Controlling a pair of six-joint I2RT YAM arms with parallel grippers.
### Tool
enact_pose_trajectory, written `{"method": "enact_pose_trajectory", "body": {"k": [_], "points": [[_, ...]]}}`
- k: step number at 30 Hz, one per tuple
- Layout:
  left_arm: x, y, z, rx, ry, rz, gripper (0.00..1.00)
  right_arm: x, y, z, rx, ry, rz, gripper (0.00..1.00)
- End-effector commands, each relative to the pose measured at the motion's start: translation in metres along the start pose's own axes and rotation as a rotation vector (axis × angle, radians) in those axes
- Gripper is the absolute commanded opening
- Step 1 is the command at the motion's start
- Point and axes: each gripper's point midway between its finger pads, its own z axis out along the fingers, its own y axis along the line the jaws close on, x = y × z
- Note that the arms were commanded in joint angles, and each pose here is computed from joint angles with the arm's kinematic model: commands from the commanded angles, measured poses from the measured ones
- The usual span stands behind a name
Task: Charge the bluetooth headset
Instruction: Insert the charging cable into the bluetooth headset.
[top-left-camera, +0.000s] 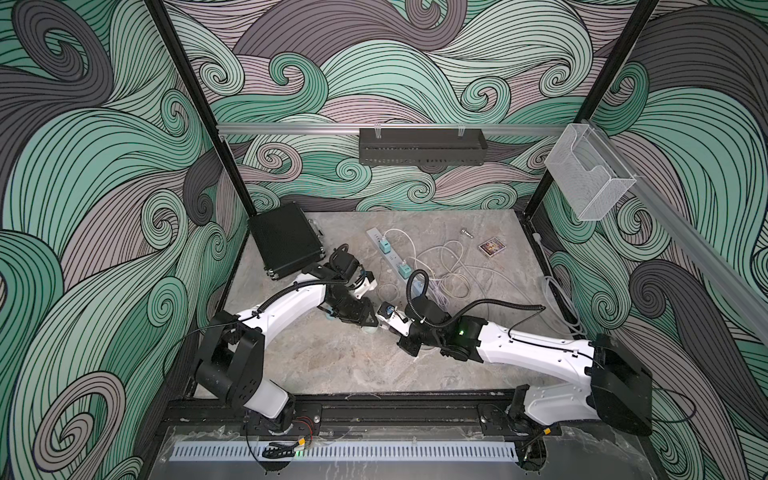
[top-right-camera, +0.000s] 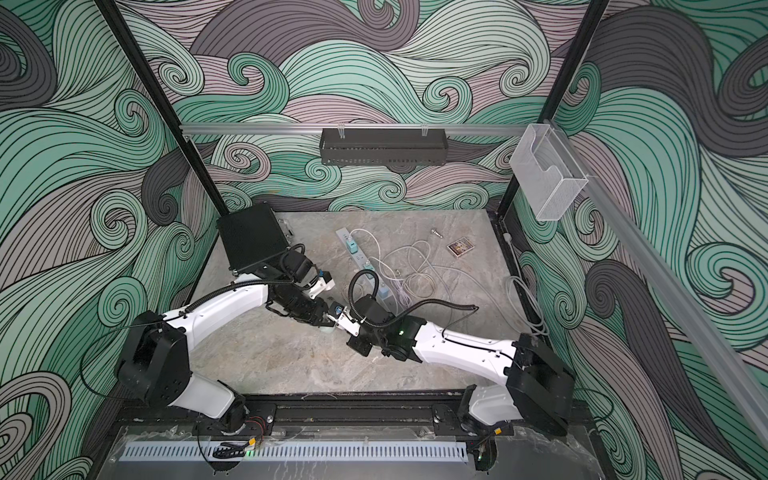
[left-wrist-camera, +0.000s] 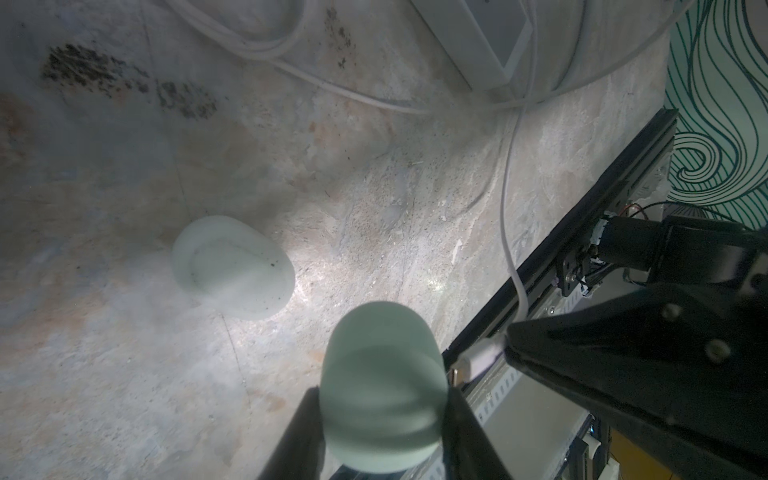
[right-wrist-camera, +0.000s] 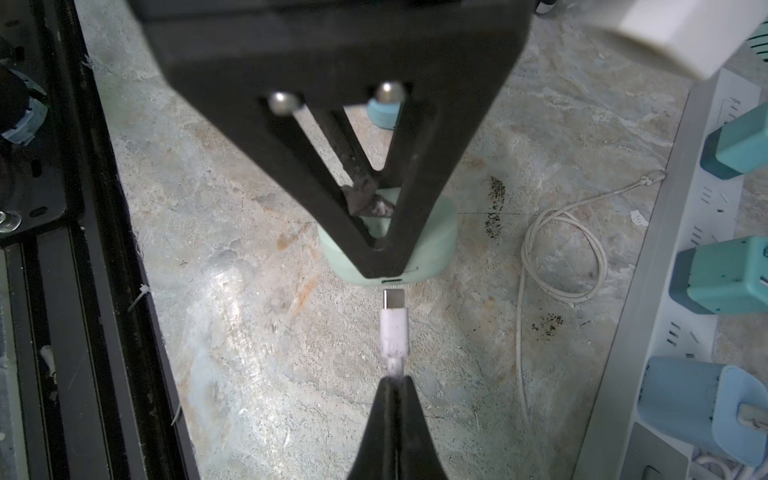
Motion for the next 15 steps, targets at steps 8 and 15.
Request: {"method": "enact_pose_trajectory", "body": {"k": [8,15], "points": [[-0.0044,-0.0062,-0.0047,0.001,0.006,-0.009,0.14,-0.0051,0.0003,-0.0001,0.013,0.014,-0.026,0.00],[-0.0013,-0.0056,-0.0058,-0.008,0.022,0.008,0.14,-0.0016,-0.0003,0.0018,0.018,0.027,-0.026,0.00]]}}
